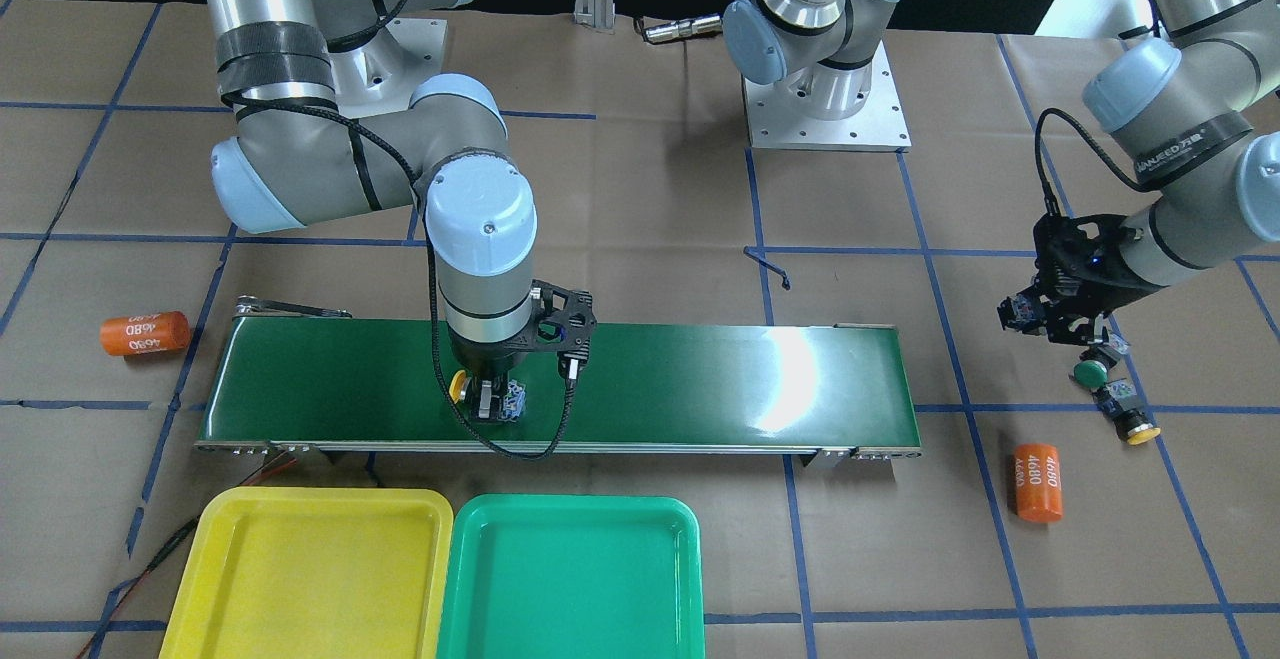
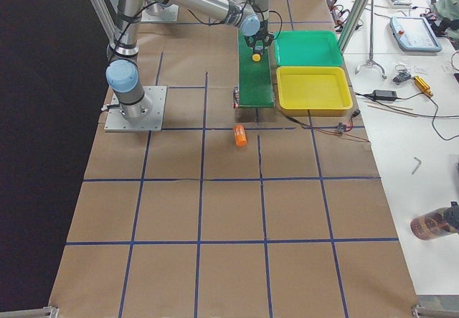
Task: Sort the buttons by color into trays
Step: 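Grasp the yellow button off the conveyor with right while left lifts button, then drop yellow button into yellow tray with right while left places green button on conveyor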
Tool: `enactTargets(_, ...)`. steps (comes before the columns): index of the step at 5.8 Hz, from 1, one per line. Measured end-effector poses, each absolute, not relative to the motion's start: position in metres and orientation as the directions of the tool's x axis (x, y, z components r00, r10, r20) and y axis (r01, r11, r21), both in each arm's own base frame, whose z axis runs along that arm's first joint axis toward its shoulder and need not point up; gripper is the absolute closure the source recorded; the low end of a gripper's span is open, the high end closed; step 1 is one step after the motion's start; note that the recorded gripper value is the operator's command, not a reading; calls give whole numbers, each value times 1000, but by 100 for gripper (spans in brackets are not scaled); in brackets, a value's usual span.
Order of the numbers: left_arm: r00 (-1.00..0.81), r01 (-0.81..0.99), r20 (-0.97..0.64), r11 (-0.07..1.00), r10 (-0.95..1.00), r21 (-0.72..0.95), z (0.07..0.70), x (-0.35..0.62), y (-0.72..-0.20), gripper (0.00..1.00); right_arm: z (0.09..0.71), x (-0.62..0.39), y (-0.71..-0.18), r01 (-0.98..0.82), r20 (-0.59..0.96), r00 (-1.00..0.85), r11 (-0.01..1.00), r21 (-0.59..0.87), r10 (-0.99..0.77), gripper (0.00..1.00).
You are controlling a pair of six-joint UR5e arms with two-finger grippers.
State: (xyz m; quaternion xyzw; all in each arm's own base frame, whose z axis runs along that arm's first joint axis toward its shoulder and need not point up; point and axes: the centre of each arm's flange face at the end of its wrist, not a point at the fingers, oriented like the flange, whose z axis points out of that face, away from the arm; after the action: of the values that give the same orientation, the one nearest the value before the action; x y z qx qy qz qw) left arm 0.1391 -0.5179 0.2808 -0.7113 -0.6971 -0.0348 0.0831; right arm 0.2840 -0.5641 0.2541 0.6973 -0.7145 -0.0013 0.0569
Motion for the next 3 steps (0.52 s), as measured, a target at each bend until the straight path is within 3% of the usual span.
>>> enactTargets(3, -73, 990, 137, 89, 988, -112, 295, 3, -561, 99, 282, 235, -582, -992, 122, -11, 27, 127, -992, 90)
